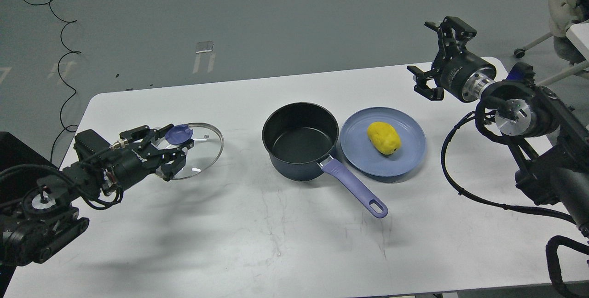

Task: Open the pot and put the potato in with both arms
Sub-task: 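Lift the lid off the saucepan and set it down beside the pot, then release the lid and raise the left gripper away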

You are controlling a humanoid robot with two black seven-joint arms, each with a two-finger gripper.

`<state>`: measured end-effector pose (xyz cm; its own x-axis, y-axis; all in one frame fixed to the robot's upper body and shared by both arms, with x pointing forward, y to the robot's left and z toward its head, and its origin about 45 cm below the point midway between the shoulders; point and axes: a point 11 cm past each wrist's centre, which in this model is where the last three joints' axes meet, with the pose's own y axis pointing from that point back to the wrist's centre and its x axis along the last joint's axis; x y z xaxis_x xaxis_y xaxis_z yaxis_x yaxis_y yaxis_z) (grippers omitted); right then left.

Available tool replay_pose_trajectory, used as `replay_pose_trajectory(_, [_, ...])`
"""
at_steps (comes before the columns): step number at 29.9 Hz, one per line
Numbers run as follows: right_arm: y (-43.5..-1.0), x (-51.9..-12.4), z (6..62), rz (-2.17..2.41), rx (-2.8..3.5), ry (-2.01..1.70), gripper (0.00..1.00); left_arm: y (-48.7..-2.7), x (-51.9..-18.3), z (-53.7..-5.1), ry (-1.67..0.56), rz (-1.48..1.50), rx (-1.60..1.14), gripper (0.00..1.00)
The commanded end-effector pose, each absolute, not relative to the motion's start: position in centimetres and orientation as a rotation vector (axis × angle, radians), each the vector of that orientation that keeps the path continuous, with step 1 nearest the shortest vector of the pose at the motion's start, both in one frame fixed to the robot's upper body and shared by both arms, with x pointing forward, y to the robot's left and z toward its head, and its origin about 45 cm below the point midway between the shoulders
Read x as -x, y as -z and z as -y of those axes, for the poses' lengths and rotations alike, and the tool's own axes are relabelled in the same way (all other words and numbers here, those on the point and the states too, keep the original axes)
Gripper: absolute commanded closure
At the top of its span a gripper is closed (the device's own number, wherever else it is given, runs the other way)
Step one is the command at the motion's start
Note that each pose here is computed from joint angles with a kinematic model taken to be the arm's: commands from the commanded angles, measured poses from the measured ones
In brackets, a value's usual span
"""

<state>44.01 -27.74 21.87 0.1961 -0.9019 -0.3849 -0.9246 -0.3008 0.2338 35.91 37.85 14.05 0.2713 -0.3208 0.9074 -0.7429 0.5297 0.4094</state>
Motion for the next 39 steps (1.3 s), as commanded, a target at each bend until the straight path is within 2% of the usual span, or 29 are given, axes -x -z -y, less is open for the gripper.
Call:
replay_pose_trajectory(1, [-21.9, -44.0, 27.7, -1.826, 2.392, -0.711, 0.0, -13.3, -35.6, -38.3, -0.367, 1.302, -1.057, 0.43])
replay_pose_trajectory(8, [-21.9, -44.0, 27.8, -1.828, 2.392, -0.71, 0.0, -11.7, -35.7, -37.5, -0.381, 1.274, -1.062, 0.42])
replay_pose_trajectory(14, [-21.9, -44.0, 27.8, -1.83, 2.392, -0.708, 0.0, -10.2, -35.3, -38.9, -0.412, 1.225, -1.119, 0.33])
replay_pose_trajectory(20, [-21.9, -44.0, 27.8, -1.83, 2.391, -0.71, 0.0, -9.5, -34.6, -39.2, -0.411, 1.204, -1.126, 0.15])
replay_pose_trajectory(21, [-21.9, -44.0, 27.8, -1.83, 2.391, -0.71, 0.0, -9.3, -34.4, -39.3, -0.411, 1.198, -1.129, 0.03])
replay_pose_trajectory(30, [-21.9, -44.0, 27.9, -1.832, 2.391, -0.709, 0.0, -9.9, -34.9, -39.4, -0.54, 1.136, -1.104, 0.02])
replay_pose_trajectory(35, [-22.0, -44.0, 27.8, -1.83, 2.391, -0.707, 0.0, -11.5, -36.0, -40.7, -0.703, 1.075, -1.092, 0.02])
replay_pose_trajectory(39, [-21.9, -44.0, 27.8, -1.83, 2.397, -0.708, 0.0, -13.4, -35.8, -40.3, -0.715, 1.077, -1.032, 0.02])
